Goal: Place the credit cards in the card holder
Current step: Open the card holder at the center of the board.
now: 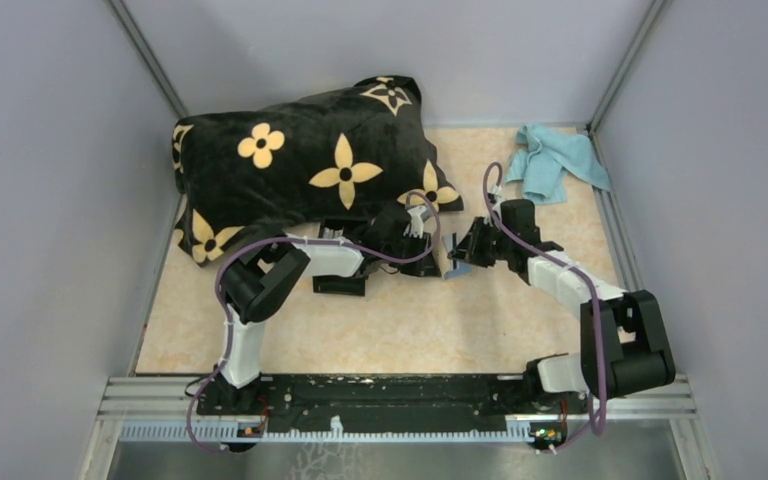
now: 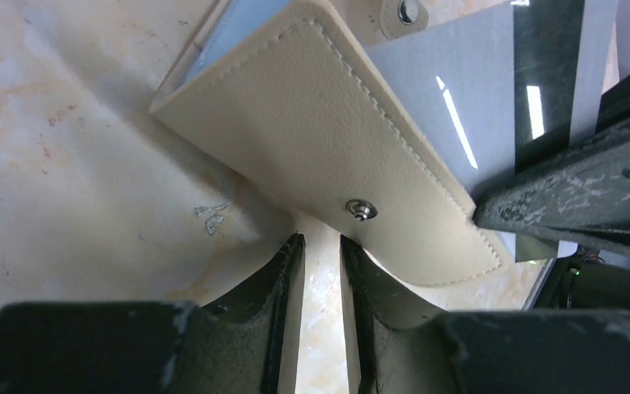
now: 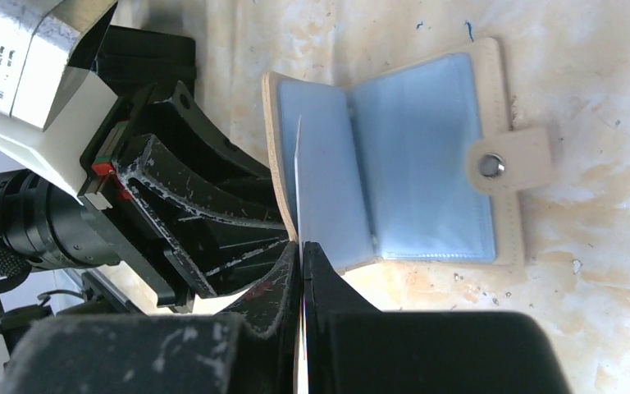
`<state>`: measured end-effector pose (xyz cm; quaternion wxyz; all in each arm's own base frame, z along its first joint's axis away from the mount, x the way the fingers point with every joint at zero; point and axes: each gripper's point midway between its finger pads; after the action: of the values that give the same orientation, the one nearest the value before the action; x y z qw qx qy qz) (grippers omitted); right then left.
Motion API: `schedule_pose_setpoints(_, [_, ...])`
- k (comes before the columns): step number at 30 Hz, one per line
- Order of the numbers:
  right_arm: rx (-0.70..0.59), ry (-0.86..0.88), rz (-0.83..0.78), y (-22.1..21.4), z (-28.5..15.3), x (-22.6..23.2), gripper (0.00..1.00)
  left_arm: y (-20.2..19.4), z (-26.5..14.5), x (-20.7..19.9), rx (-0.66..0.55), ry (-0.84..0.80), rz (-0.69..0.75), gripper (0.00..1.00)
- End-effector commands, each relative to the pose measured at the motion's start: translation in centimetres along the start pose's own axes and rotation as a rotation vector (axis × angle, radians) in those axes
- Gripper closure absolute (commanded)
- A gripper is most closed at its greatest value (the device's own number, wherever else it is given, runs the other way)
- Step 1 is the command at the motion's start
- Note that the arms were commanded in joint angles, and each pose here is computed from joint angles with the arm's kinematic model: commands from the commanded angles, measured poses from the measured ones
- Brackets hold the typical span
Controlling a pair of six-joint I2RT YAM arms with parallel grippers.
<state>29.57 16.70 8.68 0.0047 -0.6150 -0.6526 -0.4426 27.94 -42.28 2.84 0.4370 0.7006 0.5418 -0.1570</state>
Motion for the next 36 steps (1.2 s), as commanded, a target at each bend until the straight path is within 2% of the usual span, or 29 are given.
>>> schedule_pose_setpoints(1, [0.002, 0.044, -0.045, -0.6, 0.2, 1.2, 1.0, -0.8, 1.4, 0.7, 0.031, 0.004, 0.015, 0.69])
schedule_pose_setpoints(9, [0.043, -0.018, -0.103, -2.5, 0.5, 0.8, 1.0, -0.3, 2.6, 0.4, 0.031, -0.021, 0.038, 0.67])
schedule_pose_setpoints(22, [0.114, -0.101, -0.178, -5.1, 2.4, 0.3, 1.0, -1.2, 3.7, 1.6, 0.074, 0.033, 0.055, 0.65])
schedule_pose_setpoints(36, [0.164, -0.234, -0.224, -6.3, 3.0, -2.2, 1.0, -0.5, -0.5, 3.3, 0.048, 0.262, 0.069, 0.62])
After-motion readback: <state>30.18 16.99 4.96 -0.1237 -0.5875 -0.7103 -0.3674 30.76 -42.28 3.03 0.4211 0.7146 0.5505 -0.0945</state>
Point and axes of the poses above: each gripper's point midway between its finger pads, its own z axis out along the fingers, its own x axis along the line the jaws close on, y = z × x, and after that the axes turned 10 degrees about -z, right-handed
